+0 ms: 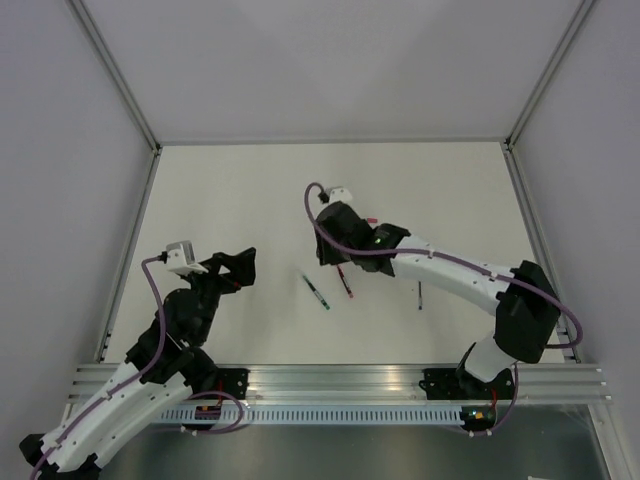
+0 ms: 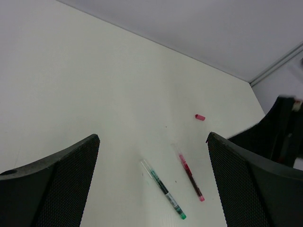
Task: Insert the pens into the pen caps
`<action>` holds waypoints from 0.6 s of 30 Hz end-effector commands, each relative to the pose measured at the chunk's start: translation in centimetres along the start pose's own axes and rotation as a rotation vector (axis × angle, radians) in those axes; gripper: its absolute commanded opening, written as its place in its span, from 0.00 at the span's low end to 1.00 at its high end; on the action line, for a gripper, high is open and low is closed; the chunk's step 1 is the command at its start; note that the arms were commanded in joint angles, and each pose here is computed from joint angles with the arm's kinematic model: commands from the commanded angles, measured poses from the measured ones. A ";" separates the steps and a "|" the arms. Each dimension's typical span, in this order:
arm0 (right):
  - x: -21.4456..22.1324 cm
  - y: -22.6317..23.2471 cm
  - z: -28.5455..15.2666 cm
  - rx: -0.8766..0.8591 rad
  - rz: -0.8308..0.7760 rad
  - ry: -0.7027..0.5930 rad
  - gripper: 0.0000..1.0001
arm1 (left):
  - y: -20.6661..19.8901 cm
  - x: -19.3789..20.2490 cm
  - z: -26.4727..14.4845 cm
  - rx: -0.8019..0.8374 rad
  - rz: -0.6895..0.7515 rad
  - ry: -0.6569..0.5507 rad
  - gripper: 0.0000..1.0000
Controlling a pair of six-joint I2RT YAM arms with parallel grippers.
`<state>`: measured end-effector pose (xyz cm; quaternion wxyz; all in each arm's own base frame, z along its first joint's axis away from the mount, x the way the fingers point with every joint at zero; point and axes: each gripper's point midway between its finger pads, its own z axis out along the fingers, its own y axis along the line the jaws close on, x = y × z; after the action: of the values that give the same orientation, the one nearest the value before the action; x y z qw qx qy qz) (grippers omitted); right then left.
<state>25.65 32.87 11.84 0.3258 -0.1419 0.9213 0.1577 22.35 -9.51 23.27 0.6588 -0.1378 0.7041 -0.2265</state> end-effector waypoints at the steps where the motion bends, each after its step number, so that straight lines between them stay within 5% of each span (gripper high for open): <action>1: -7.6 -6.7 -3.9 0.192 0.091 -0.141 0.45 | -1.2 0.5 0.5 0.046 0.018 0.021 1.00; 10: -5.9 -16.8 0.2 0.446 0.197 0.009 0.45 | -2.1 1.1 0.7 0.089 0.032 0.048 1.00; 18: -2.1 -19.6 4.0 0.502 0.234 0.125 0.45 | -2.5 1.0 0.5 0.121 0.019 0.041 1.00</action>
<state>36.93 17.73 7.49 0.2873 0.0371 0.9565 -0.0348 22.54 -11.75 22.84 0.6442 -0.0992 0.7156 -0.2512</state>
